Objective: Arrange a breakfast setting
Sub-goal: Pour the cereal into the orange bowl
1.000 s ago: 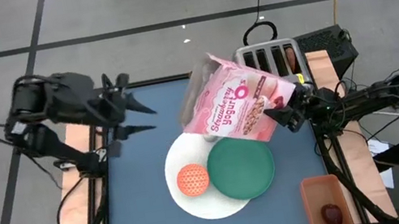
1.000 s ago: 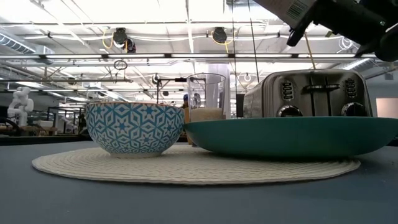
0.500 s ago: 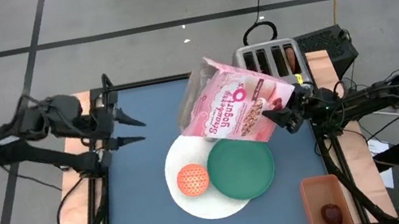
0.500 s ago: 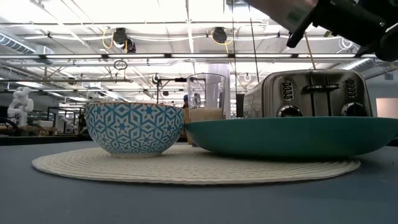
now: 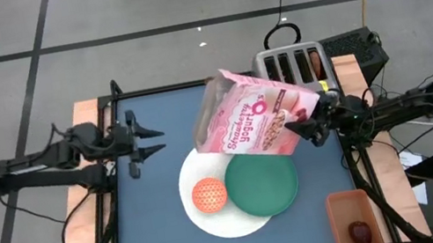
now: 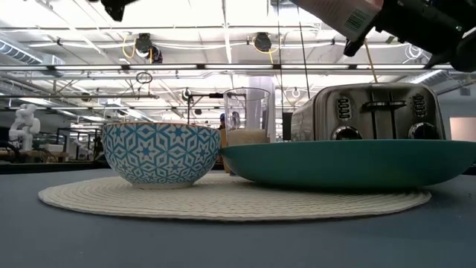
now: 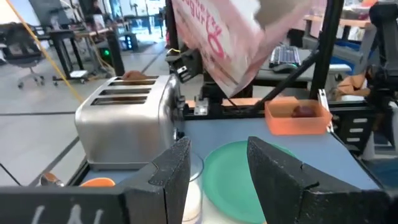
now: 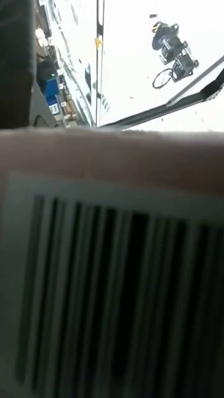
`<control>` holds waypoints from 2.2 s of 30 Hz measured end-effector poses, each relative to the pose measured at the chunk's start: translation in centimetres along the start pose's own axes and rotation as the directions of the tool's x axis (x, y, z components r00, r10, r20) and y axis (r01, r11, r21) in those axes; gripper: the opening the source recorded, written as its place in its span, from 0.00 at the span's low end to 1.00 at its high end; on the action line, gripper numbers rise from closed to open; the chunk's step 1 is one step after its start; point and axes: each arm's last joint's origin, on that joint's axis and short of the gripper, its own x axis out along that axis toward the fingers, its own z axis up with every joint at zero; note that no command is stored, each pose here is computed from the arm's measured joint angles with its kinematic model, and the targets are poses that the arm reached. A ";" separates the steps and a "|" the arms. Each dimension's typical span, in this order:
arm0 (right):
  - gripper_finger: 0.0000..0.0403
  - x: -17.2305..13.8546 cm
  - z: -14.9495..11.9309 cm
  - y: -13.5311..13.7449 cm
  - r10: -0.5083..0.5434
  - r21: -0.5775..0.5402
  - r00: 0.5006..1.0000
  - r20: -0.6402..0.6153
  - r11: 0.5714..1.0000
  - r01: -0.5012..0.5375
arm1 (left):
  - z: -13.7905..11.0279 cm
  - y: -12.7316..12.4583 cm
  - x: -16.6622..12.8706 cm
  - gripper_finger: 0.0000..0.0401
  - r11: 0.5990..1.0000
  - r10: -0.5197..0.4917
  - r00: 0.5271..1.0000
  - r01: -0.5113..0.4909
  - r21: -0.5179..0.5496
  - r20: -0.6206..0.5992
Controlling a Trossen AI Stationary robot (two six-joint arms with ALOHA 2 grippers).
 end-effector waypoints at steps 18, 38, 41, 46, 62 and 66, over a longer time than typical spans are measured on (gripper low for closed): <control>0.63 4.0 2.2 0.8 -0.124 -0.096 0.944 -0.307 0.991 0.099 | -5.4 1.0 1.4 0.41 0.994 0.091 0.993 -0.086 -0.066 0.070; 0.63 4.2 1.6 1.2 -0.119 -0.047 0.852 -0.510 0.993 0.111 | -5.4 1.1 1.4 0.41 0.995 0.091 0.994 -0.088 -0.050 0.067; 0.63 4.1 1.3 1.3 -0.116 -0.044 0.840 -0.530 0.993 0.109 | -5.4 1.1 1.4 0.41 0.995 0.092 0.994 -0.088 -0.051 0.067; 0.63 3.9 0.9 1.5 -0.113 -0.056 0.818 -0.564 0.994 0.098 | -5.4 1.0 1.4 0.41 0.995 0.091 0.994 -0.088 -0.052 0.067; 0.63 3.3 -0.1 1.5 -0.133 -0.074 0.748 -0.650 0.991 0.112 | -5.4 1.1 1.4 0.41 0.995 0.091 0.994 -0.088 -0.055 0.066; 0.63 3.2 -0.2 1.5 -0.138 -0.076 0.738 -0.660 0.990 0.118 | -5.4 1.1 1.4 0.41 0.995 0.091 0.994 -0.088 -0.055 0.066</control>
